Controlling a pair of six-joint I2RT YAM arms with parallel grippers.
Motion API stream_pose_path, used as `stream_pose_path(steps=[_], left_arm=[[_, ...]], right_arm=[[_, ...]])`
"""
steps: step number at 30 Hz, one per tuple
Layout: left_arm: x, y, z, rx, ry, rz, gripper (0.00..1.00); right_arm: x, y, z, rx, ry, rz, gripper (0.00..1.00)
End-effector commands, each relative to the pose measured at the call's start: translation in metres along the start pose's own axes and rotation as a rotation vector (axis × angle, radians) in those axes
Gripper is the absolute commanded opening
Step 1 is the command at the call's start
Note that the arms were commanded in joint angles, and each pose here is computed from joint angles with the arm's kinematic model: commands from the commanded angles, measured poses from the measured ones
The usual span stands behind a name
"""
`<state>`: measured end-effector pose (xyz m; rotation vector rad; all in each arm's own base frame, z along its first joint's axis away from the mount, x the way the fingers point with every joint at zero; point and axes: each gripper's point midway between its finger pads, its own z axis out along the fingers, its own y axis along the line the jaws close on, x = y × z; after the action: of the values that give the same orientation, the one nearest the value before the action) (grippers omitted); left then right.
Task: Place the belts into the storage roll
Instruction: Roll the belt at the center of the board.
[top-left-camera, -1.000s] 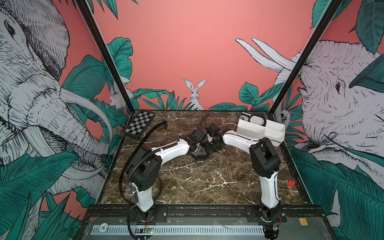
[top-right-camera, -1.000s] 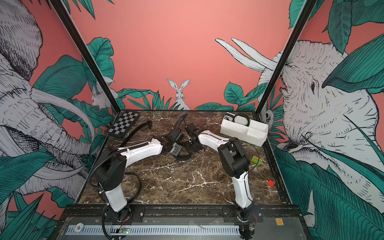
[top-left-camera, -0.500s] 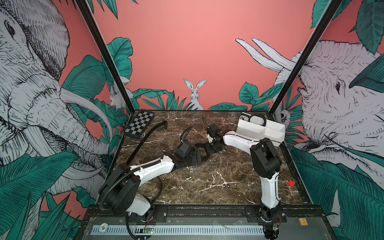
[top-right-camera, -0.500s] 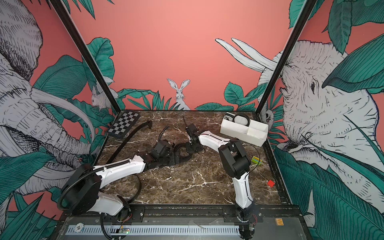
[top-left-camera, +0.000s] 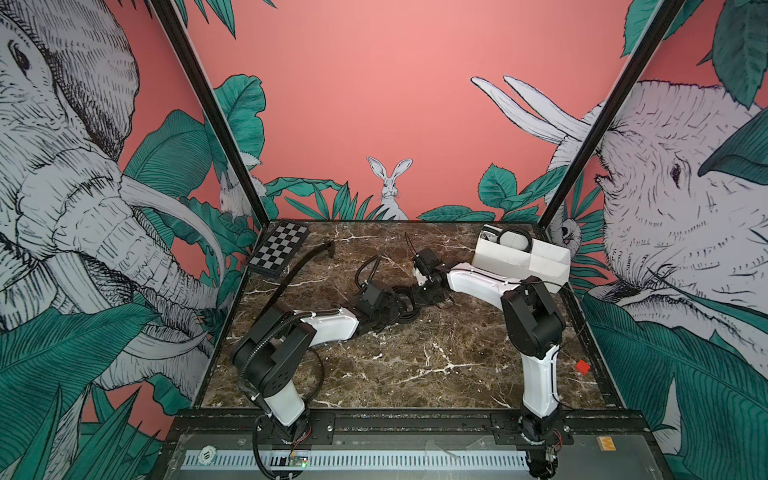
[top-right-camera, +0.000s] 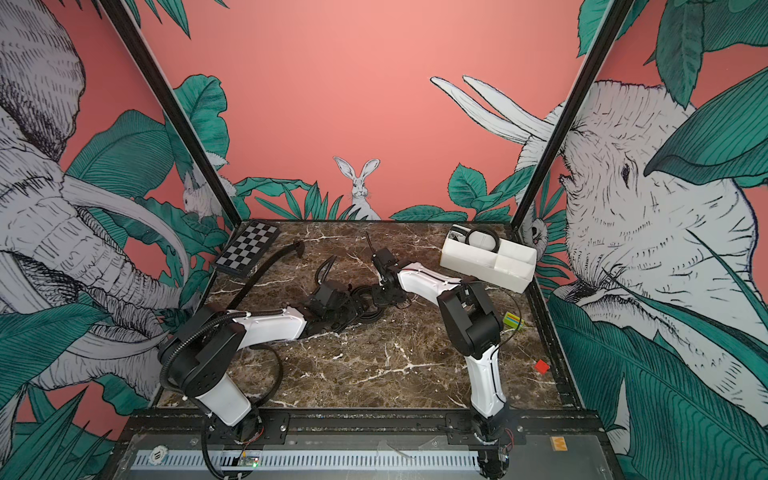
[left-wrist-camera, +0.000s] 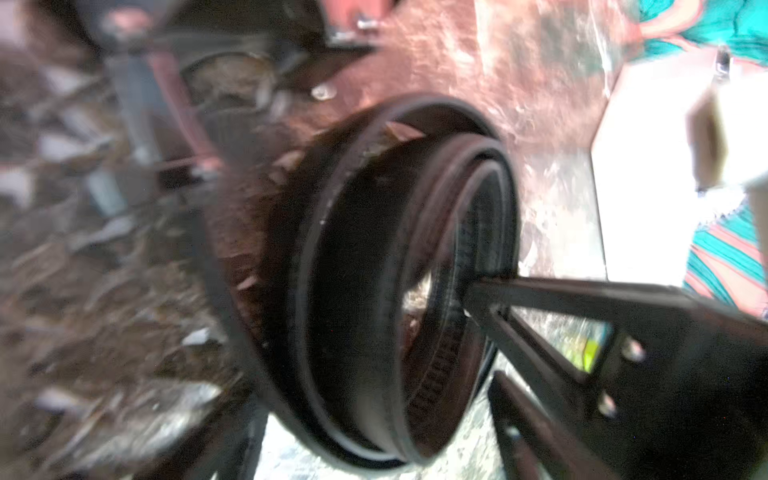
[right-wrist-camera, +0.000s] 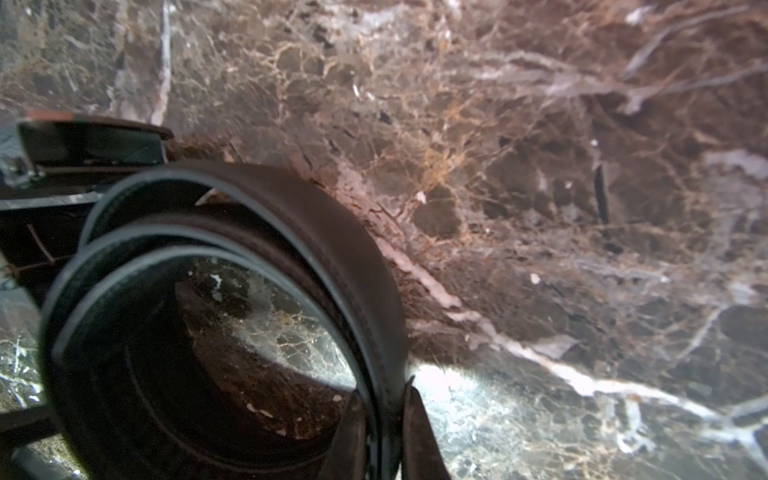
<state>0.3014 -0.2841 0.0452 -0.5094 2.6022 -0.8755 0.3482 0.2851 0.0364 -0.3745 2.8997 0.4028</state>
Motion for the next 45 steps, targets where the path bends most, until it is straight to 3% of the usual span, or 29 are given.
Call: stream_pose_path(steps=[1,5,12,14,16,22,24,32,34,39,45], left_arm=[[-0.002,0.010,-0.007,-0.148,0.027,0.043,0.76],[0.000,0.019,-0.004,-0.299,0.118,0.140,0.70],[0.016,0.050,0.012,-0.413,0.221,0.126,0.55],[0.021,0.058,0.013,-0.436,0.242,0.134,0.45],[0.026,0.064,0.014,-0.451,0.269,0.146,0.28],[0.031,0.079,0.022,-0.468,0.380,0.239,0.03],[0.034,0.082,0.020,-0.467,0.413,0.297,0.00],[0.042,0.081,-0.002,-0.410,0.529,0.656,0.00],[0.053,0.084,-0.009,-0.429,0.564,0.777,0.00],[0.057,0.083,-0.020,-0.386,0.535,0.892,0.00],[0.051,0.091,-0.027,-0.506,0.495,1.050,0.00]], right_arm=[[0.062,-0.010,0.014,0.058,0.213,0.000,0.00],[0.061,-0.007,0.014,0.052,0.207,-0.005,0.00],[0.061,0.000,0.011,0.031,0.200,-0.002,0.00],[0.060,0.001,0.009,0.023,0.196,-0.002,0.00],[0.060,0.003,0.005,0.018,0.191,-0.003,0.00],[0.053,0.003,-0.018,0.008,0.149,0.002,0.26],[0.049,0.000,-0.034,-0.003,0.114,0.022,0.33],[0.055,-0.049,-0.075,-0.057,0.022,0.159,0.42],[0.054,-0.062,-0.076,-0.057,0.016,0.178,0.43],[0.036,-0.060,-0.066,-0.095,0.007,0.208,0.49],[0.004,-0.044,-0.047,-0.213,-0.099,0.349,0.48]])
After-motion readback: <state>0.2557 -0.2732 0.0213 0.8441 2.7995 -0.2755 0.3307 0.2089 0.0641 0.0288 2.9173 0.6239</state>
